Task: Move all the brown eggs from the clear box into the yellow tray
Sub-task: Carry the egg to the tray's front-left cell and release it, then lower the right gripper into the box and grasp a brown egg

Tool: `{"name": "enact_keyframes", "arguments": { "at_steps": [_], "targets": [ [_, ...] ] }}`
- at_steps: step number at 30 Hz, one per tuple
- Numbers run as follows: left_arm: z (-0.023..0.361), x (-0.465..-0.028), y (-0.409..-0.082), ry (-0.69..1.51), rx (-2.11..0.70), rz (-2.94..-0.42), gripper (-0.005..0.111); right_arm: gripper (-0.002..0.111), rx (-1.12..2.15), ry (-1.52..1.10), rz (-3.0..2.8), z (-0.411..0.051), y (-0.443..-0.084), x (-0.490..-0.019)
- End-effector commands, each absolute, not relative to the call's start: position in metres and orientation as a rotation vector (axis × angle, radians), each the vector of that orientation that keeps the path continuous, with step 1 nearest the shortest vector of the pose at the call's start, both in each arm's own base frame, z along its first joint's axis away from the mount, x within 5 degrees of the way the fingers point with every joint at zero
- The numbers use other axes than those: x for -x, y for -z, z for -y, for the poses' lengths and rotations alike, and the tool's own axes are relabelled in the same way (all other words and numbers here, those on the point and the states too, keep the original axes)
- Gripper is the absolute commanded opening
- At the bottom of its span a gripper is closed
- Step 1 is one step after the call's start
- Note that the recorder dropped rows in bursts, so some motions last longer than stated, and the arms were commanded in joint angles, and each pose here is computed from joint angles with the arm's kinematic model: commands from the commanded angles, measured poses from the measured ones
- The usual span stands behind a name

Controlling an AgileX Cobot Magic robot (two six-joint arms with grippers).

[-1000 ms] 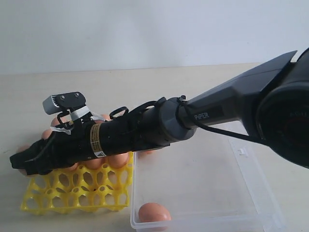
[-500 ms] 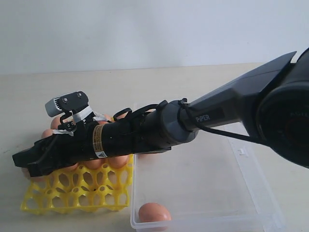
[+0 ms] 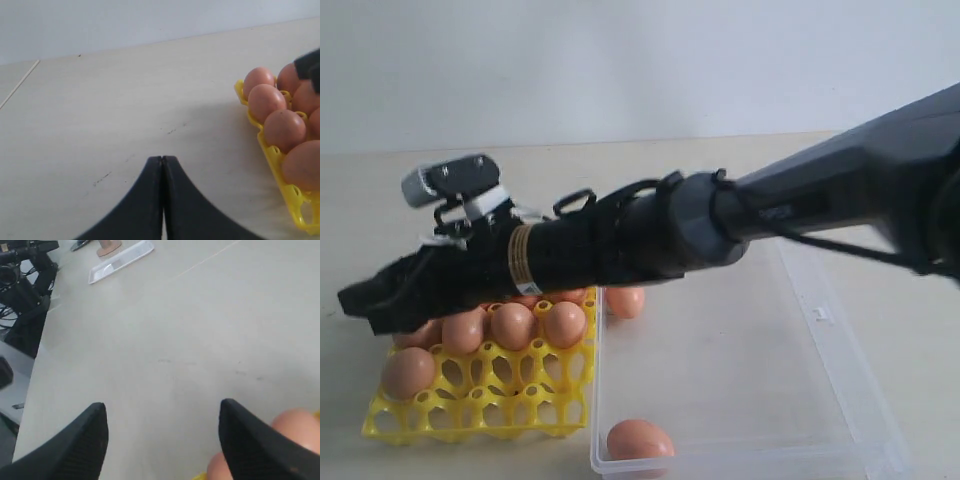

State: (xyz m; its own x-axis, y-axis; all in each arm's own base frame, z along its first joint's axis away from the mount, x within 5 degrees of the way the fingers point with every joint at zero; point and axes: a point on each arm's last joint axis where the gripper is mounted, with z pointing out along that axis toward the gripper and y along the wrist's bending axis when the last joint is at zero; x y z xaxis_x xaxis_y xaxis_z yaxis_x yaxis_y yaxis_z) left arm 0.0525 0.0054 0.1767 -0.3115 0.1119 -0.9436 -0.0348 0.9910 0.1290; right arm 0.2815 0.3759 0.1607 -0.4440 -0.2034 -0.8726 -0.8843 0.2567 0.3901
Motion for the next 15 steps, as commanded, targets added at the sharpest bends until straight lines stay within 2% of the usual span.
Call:
{"name": "enact_keyframes", "arguments": {
  "at_steps": [1, 2, 5, 7, 10, 12, 15],
  "targets": [
    [-0.005, -0.052, -0.179, -0.134, -0.055, -1.863, 0.0, 0.062, 0.908, -1.034, -1.836, -0.349, -0.225, -0.283],
    [-0.005, -0.052, -0.179, -0.134, -0.055, -1.863, 0.0, 0.062, 0.878, -0.946, -1.847, -0.339, -0.237, -0.282],
    [-0.005, -0.052, -0.179, -0.134, -0.055, -1.863, 0.0, 0.062, 0.772, -0.646, -1.961, -0.305, -0.242, -0.281],
    [-0.005, -0.052, -0.179, -0.134, -0.055, -1.863, 0.0, 0.062, 0.685, -0.456, -2.073, -0.279, -0.239, -0.277],
    [-0.005, -0.052, -0.179, -0.134, -0.055, -1.863, 0.0, 0.059, 0.791, -0.179, -2.271, -0.249, -0.226, -0.26],
    [-0.005, -0.052, -0.179, -0.134, -0.055, -1.863, 0.0, 0.057, 0.9, -0.105, -2.415, -0.238, -0.214, -0.246],
    [-0.005, -0.052, -0.179, -0.134, -0.055, -1.863, 0.0, 0.056, 1.037, -0.137, -2.541, -0.235, -0.205, -0.231]
  ]
}}
